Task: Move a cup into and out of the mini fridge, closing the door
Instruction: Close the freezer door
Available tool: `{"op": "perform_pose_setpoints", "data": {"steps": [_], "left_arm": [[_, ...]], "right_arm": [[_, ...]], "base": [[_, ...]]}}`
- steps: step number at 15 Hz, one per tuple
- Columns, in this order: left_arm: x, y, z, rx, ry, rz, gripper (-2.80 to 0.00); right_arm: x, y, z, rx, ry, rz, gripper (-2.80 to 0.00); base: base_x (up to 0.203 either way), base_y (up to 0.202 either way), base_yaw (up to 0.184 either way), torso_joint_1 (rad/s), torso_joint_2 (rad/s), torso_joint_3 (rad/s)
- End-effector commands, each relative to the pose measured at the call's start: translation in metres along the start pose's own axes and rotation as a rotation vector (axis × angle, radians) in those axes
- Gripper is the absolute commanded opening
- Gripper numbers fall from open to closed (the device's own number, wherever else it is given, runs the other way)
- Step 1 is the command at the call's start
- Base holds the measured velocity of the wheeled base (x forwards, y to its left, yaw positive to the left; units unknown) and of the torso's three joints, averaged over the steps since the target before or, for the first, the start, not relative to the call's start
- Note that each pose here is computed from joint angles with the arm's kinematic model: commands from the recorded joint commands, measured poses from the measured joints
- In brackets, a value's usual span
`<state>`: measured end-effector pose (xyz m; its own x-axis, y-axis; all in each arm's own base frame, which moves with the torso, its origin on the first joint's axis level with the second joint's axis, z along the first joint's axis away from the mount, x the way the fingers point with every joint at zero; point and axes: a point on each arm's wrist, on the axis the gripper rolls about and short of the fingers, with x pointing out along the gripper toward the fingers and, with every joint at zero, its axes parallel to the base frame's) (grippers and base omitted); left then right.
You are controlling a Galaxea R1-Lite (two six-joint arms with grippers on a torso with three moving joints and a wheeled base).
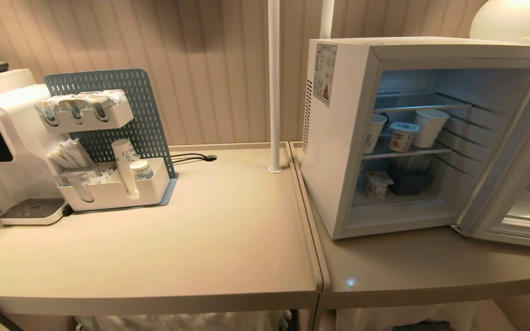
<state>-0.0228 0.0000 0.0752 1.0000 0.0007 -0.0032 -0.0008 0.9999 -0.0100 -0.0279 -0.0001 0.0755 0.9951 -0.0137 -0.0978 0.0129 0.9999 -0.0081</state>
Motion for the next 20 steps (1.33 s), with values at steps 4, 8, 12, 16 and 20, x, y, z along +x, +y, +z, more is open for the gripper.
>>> {"op": "perform_pose_setpoints", "data": {"steps": [4, 8, 12, 16, 20], "left_arm": [[0.0001, 0.0, 0.0, 0.001, 0.001, 0.001, -2.8], [0.0001, 0.0, 0.0, 0.002, 0.001, -0.001, -2.8], [0.0001, 0.0, 0.0001, 0.004, 0.0, -0.001, -2.8], [0.0001, 0.0, 0.0001, 0.004, 0.001, 0.001, -2.8], [0.0001, 0.0, 0.0001, 0.004, 0.0, 0.001, -2.8]], "right_arm": [[0.0001, 0.0, 0.0, 0.0, 0.002, 0.0, -2.8], [0.0001, 0.0, 0.0, 0.0, 0.002, 0.0, -2.8], [0.0001, 0.0, -0.0002, 0.0, 0.003, 0.0, -2.8], [-0.0001, 0.0, 0.0001, 0.0, 0.003, 0.0, -2.8], [-0.0001, 0.0, 0.0001, 0.0, 0.003, 0.0, -2.8]], "base": [[-0.025, 0.0, 0.001, 0.001, 0.0, 0.001], [-0.001, -0.088, -0.002, 0.001, 0.0, 0.001], [0.0, -0.191, 0.0, 0.0, 0.0, 0.004], [0.0, -0.193, 0.0, 0.001, 0.01, 0.003], [0.0, -0.193, -0.001, 0.003, 0.0, 0.004]]}}
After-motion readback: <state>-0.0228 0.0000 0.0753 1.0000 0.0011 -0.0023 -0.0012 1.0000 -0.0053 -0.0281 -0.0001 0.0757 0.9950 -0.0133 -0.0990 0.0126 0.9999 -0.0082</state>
